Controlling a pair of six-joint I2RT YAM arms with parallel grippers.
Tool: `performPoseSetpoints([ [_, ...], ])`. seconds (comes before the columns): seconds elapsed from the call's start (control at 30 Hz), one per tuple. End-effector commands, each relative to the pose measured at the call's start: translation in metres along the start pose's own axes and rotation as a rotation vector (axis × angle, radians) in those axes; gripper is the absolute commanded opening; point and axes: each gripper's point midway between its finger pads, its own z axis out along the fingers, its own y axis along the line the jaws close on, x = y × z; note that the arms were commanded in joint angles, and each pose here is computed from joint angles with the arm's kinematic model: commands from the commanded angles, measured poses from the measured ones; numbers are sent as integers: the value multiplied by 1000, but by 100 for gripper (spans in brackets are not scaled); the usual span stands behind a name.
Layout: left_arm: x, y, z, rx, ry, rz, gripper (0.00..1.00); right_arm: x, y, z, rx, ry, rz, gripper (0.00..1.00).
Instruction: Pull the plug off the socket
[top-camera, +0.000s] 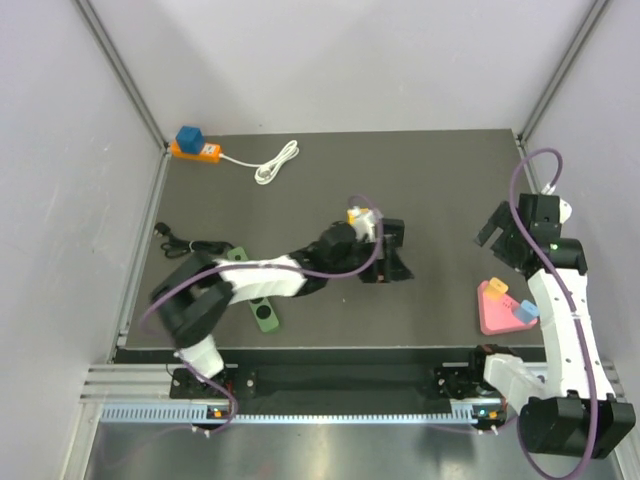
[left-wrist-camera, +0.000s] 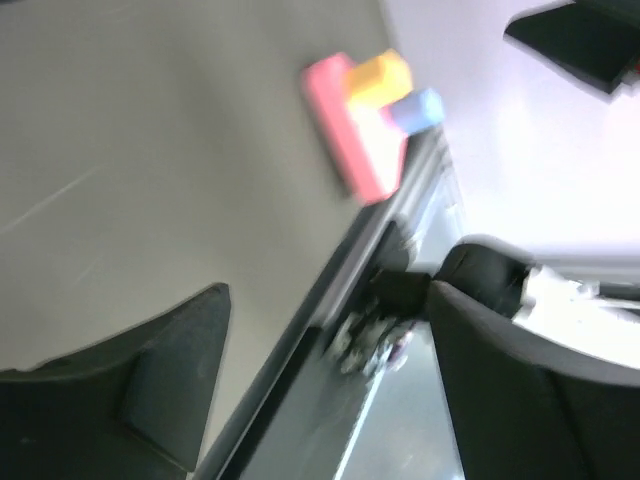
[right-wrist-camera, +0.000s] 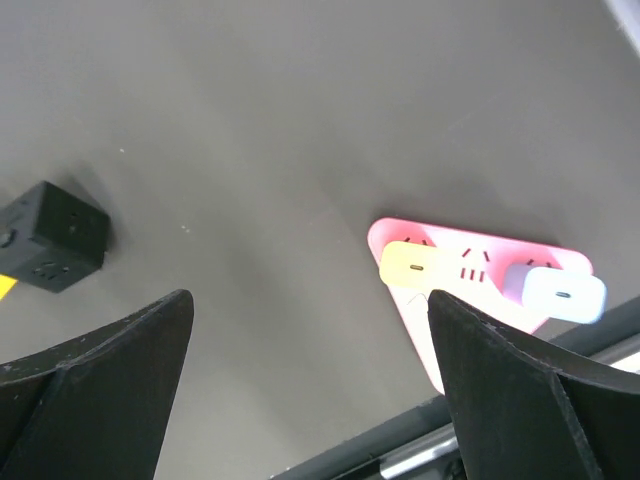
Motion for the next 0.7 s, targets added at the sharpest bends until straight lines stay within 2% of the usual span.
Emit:
performPoseSetpoints([
  [0.0, -25, -80, 57, 275, -96, -26, 79, -20, -4, -29, 22, -48, 5, 100],
  [0.03, -11, -91, 70, 312, -62, -54, 77, -22, -3, -32, 18, -53, 4, 100],
  [0.07, 4, -76, 93, 291, -31, -77, 75, -30, 0, -38, 3, -75, 5, 100],
  [0.1, 0, -91, 104, 323, -38, -73, 75, -33, 2, -41, -5, -84, -3, 100],
  [0.13, 20, -81, 122, 306, -3, -90, 75, -36, 2, -43, -3, -87, -7, 100],
  [0.2, 22, -91, 138, 330, -8, -89, 75, -47, 6, -52, -21, -114, -12, 100],
  [0.23, 38, -84, 149, 313, 22, -96, 75, -48, 8, -53, -26, -113, -15, 100],
  [0.3, 45, -87, 160, 299, 18, -90, 75, -55, 11, -60, -45, -134, -21, 100],
  [0.43, 63, -68, 180, 228, 38, -103, 75, -63, 13, -67, -65, -174, -30, 100],
  [0.47, 67, -77, 184, 244, 49, -108, 75, -63, 14, -67, -68, -176, -34, 100],
  [0.67, 95, -65, 202, 251, 95, -164, 74, -64, 20, -66, -103, -183, -41, 100],
])
